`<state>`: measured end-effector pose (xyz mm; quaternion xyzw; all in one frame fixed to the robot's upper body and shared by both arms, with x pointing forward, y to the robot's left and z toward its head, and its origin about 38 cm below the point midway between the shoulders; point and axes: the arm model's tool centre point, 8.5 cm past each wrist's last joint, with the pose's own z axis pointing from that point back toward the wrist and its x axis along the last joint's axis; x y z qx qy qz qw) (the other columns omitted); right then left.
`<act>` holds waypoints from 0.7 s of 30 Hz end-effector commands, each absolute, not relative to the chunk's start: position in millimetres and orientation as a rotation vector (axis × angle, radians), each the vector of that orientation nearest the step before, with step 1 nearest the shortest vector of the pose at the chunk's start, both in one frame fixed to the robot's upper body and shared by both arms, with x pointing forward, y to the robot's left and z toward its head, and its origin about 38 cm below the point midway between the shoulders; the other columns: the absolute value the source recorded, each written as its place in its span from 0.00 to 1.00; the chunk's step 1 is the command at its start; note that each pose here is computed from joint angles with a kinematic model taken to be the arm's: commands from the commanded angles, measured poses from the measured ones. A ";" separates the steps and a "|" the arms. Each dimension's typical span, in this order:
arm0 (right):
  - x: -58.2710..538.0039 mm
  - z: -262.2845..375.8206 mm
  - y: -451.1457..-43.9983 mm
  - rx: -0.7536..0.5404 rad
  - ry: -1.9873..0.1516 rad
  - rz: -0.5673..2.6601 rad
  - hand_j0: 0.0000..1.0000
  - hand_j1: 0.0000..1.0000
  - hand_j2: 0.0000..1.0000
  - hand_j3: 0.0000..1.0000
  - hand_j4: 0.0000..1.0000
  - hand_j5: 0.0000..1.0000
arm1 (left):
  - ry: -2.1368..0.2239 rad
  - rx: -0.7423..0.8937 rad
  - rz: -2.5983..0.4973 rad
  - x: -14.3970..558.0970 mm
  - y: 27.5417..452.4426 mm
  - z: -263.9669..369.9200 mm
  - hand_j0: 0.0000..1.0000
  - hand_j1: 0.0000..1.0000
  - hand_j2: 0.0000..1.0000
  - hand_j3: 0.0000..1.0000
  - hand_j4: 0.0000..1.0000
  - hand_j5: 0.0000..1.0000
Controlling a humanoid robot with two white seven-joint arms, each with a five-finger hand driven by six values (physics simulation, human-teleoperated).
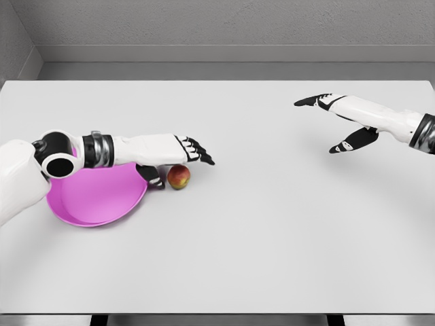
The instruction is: Put the apple on the plate with both arms
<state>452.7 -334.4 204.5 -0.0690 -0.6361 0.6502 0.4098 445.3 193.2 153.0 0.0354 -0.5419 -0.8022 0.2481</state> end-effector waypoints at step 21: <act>453.5 203.0 -336.9 -0.170 -1.599 1.621 1.00 1.00 1.00 1.00 1.00 1.00 | -1.410 0.079 -2.267 443.1 188.8 154.7 0.76 0.76 0.76 0.76 0.76 0.76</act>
